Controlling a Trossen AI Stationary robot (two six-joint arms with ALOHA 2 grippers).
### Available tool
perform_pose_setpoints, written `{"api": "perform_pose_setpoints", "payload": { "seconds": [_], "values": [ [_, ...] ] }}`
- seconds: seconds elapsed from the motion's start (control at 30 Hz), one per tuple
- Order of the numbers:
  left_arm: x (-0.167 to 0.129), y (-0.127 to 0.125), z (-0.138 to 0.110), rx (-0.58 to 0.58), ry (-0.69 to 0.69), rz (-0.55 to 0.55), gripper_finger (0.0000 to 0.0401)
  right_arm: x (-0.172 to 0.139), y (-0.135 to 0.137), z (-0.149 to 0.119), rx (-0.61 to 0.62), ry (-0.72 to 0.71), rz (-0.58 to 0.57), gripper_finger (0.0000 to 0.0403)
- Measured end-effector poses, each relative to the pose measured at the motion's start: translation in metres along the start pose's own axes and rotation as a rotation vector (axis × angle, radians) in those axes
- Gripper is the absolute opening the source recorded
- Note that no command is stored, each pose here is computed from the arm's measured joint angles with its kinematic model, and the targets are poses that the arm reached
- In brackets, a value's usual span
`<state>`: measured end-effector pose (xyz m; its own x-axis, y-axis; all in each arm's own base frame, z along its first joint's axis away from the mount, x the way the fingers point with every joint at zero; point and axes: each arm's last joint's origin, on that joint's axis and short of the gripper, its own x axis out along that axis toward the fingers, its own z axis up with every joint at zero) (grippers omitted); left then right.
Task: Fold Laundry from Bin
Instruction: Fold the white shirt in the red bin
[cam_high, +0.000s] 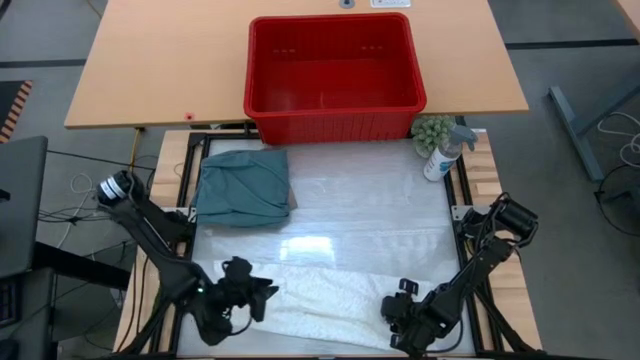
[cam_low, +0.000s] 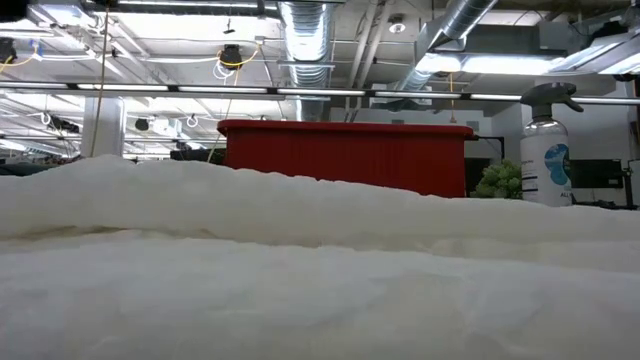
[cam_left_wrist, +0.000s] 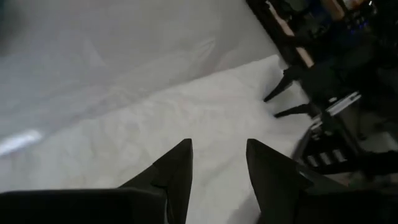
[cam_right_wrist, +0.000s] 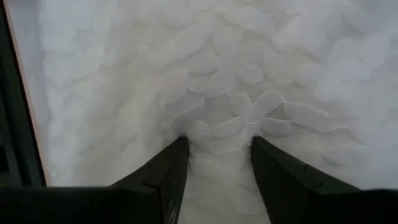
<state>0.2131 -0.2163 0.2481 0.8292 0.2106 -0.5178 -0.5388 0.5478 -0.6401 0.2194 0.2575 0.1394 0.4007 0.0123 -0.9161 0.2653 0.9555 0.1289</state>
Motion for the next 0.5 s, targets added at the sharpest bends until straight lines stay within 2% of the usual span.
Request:
{"api": "perform_pose_setpoints", "payload": {
  "seconds": [0.17,0.27,0.5],
  "values": [
    [0.028,0.003,-0.009,0.151,0.062,0.054,0.0139,0.001,0.0,0.002,0.112,-0.004,0.004,0.0205],
    [0.046,0.004,-0.018,0.235,0.123,0.059,0.0139,0.001,0.0,0.002,0.135,-0.005,0.004,0.0205],
    [0.075,0.009,-0.041,0.35,0.194,0.048,0.0139,0.001,0.0,0.003,0.176,-0.008,0.004,0.0205]
  ]
}}
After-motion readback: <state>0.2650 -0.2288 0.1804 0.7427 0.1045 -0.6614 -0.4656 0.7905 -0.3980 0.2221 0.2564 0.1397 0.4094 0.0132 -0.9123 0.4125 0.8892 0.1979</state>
